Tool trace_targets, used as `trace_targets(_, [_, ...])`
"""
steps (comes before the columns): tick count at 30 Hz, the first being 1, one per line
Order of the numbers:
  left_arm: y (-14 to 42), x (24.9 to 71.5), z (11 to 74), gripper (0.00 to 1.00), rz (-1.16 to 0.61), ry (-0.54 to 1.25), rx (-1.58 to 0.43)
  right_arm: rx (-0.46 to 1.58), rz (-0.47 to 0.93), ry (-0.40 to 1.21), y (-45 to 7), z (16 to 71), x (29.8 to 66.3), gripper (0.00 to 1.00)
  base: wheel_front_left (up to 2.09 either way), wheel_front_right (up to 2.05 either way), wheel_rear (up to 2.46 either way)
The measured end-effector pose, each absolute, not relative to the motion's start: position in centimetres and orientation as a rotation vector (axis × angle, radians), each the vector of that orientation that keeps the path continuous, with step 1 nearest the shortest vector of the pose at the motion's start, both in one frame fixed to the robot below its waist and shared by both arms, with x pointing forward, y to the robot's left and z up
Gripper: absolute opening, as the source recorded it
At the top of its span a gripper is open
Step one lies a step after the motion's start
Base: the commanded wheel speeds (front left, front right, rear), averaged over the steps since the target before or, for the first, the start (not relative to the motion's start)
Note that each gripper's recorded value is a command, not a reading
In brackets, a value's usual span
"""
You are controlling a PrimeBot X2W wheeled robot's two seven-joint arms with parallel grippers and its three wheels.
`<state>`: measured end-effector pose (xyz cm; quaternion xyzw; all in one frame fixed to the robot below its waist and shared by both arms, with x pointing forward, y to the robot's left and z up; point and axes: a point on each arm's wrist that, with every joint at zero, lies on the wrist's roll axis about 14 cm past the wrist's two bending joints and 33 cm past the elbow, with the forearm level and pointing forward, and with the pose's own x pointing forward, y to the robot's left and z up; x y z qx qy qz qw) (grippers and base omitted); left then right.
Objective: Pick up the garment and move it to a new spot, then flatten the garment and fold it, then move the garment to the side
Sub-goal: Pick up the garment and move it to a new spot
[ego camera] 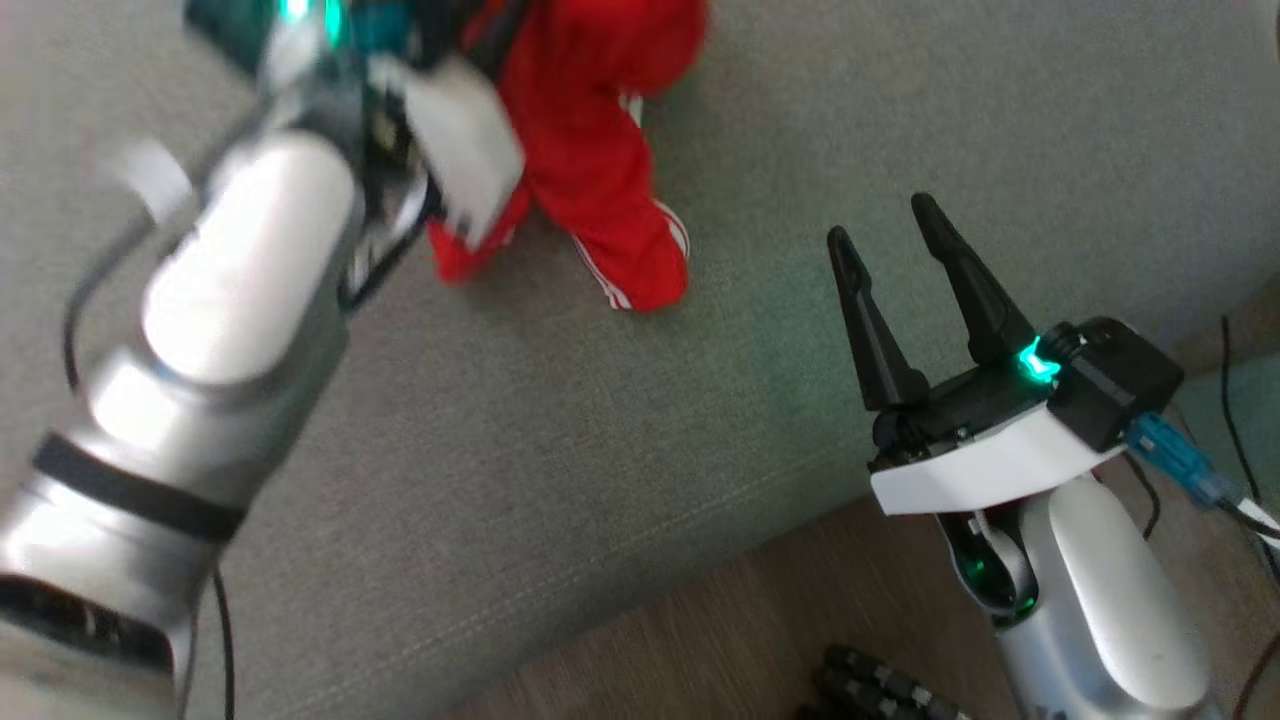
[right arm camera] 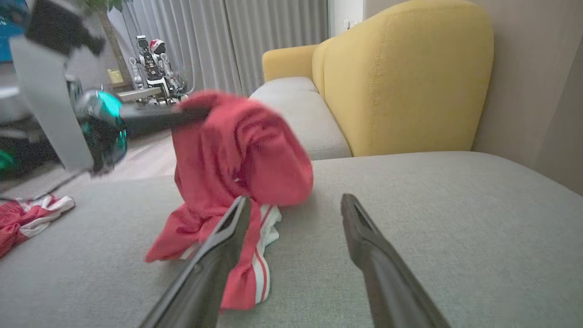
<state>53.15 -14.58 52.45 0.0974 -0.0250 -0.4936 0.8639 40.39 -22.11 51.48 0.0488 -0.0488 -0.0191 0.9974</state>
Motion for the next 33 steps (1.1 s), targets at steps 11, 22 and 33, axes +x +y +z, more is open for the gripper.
trace_targets(11, [-13.0, 52.9, 48.1, 1.0, -0.824, -0.037, 0.053, 0.091, -0.019, -0.035, -21.4, 49.1, 41.1, 1.0, 0.0, 0.0, 0.0])
trace_targets(22, [-2.1, 43.8, 49.8, 1.0, -0.495, -0.048, -0.102, 0.112, 0.074, 0.027, -17.4, 47.3, 37.9, 1.0, 0.0, 0.0, 0.0])
trace_targets(33, [7.7, 36.3, 51.8, 1.0, -0.203, -0.1, -0.092, 0.076, 0.167, -0.025, -14.5, 49.0, 36.8, 1.0, 0.0, 0.0, 0.0])
